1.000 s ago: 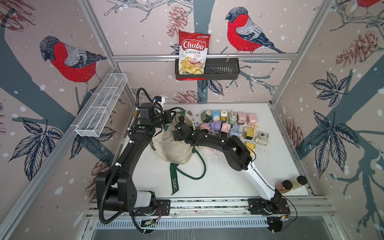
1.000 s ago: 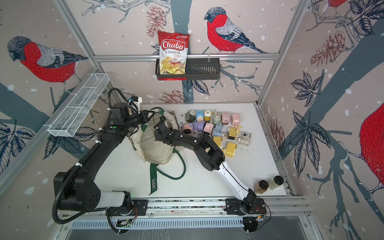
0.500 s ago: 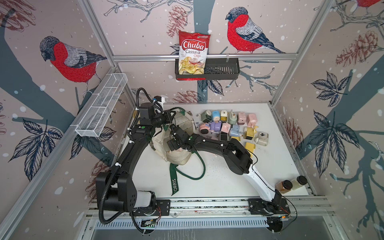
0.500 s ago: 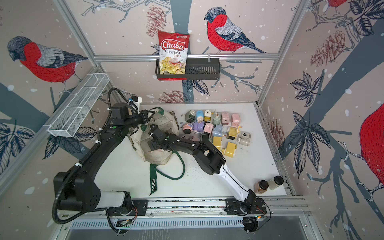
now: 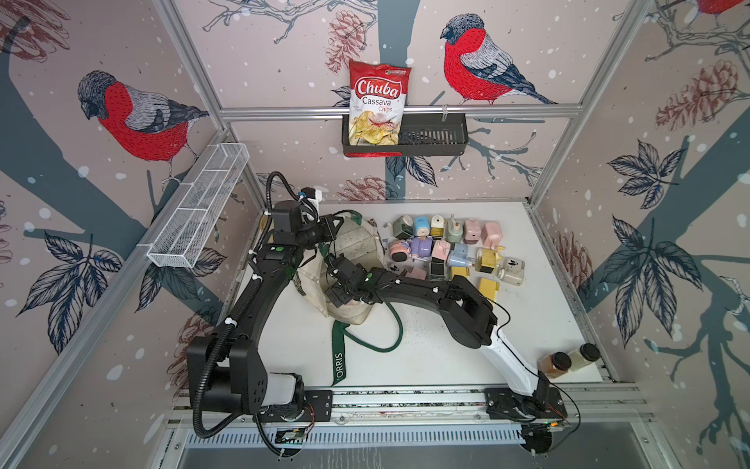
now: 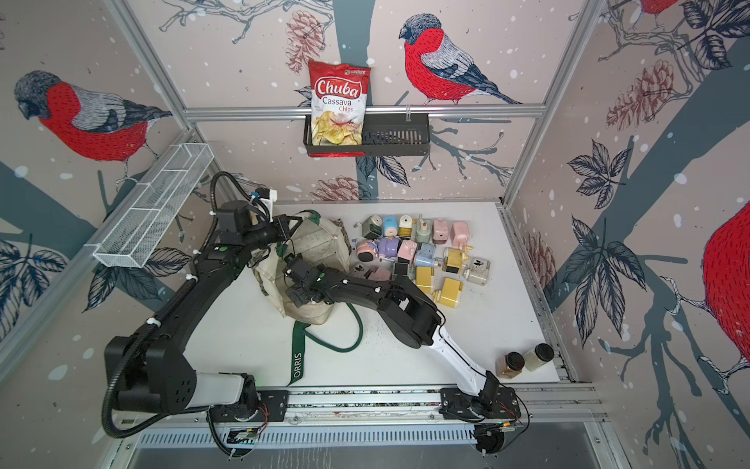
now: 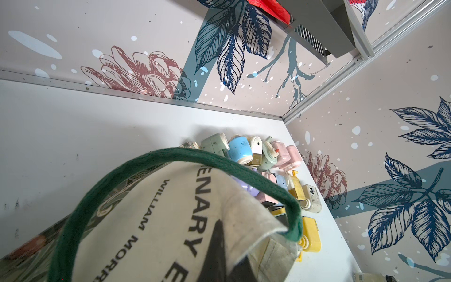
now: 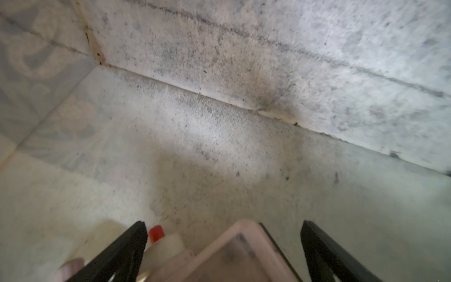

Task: Take out the pencil sharpeners from the tote bags
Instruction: Adjust the pencil sharpener in the canvas bag, then pick up the pencil sharpener from the canvas bag, then place the pencil sharpener at the center of the board.

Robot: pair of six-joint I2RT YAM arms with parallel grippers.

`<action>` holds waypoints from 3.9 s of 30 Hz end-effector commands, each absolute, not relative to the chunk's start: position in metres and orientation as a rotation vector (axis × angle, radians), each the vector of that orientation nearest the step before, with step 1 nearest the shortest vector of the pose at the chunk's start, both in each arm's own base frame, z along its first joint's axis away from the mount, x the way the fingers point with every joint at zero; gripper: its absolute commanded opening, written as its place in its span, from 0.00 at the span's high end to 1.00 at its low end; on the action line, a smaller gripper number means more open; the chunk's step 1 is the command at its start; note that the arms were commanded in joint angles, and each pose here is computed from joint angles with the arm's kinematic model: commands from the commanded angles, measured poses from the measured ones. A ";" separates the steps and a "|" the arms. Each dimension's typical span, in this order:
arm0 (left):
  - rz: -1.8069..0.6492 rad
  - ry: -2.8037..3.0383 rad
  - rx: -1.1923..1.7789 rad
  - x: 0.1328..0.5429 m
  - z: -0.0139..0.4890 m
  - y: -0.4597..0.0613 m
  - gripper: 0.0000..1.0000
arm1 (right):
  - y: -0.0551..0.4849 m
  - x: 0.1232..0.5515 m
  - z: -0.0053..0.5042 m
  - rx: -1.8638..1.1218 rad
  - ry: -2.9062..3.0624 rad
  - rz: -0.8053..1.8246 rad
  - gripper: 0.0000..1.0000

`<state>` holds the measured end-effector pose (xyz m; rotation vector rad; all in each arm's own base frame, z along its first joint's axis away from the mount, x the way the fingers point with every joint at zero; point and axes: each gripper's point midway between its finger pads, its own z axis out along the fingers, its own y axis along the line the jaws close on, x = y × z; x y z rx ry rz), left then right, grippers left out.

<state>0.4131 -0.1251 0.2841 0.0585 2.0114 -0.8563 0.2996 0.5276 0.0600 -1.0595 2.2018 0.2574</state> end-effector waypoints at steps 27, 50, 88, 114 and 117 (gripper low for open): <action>-0.864 1.943 0.096 0.418 0.302 -0.128 1.00 | 0.501 0.299 0.057 -1.455 2.112 0.351 0.01; -0.858 1.947 0.092 0.419 0.300 -0.127 1.00 | 0.532 0.297 0.035 -1.495 2.020 0.307 0.18; -0.766 2.012 0.010 0.426 0.287 -0.113 1.00 | 0.230 0.249 0.162 -0.385 2.182 0.315 0.25; -0.788 2.007 0.015 0.425 0.288 -0.116 1.00 | -0.025 0.269 0.085 0.922 2.176 0.053 0.25; -0.787 2.010 0.014 0.425 0.288 -0.116 1.00 | -0.030 0.269 0.074 0.948 2.214 0.042 0.21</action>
